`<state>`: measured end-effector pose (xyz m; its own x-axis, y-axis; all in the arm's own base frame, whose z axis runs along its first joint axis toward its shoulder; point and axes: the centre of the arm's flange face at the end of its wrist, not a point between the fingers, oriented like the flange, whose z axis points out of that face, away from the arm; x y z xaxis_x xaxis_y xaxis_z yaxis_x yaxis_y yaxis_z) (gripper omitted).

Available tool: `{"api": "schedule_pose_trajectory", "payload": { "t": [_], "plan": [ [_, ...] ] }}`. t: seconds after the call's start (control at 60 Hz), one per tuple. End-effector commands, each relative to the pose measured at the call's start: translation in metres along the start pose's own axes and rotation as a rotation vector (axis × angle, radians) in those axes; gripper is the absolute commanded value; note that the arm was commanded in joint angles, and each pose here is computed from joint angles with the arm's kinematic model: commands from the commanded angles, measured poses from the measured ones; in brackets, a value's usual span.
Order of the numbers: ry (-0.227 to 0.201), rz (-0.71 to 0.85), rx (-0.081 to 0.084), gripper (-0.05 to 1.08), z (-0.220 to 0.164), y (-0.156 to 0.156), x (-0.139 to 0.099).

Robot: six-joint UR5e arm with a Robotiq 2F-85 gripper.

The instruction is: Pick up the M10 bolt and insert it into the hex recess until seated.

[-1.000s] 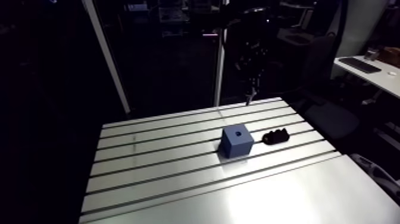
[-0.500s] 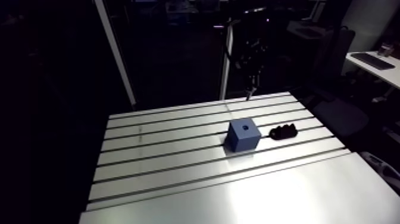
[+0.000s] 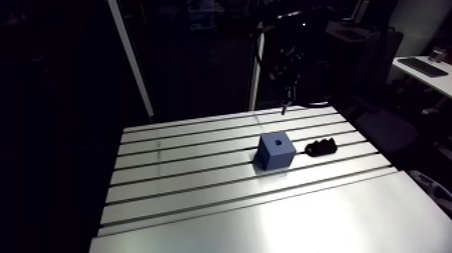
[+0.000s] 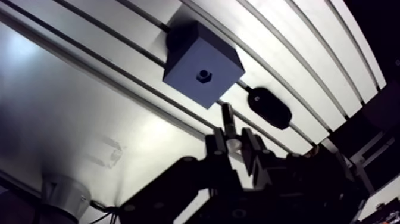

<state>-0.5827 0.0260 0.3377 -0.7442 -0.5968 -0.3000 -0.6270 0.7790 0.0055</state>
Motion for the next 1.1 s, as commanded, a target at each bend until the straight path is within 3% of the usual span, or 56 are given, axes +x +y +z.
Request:
{"api": "schedule_pose_trajectory", "payload": {
  "t": [0.017,0.433,0.717,1.1],
  "plan": [
    [-0.020,-0.008,0.016,1.06,0.014,-0.005,0.000],
    [-0.020,-0.008,0.017,1.06,0.026,-0.007,0.002],
    [-0.041,-0.015,0.042,1.06,0.047,-0.007,0.008],
    [-0.054,-0.023,0.051,1.06,0.054,-0.004,0.013]
  ]
}}
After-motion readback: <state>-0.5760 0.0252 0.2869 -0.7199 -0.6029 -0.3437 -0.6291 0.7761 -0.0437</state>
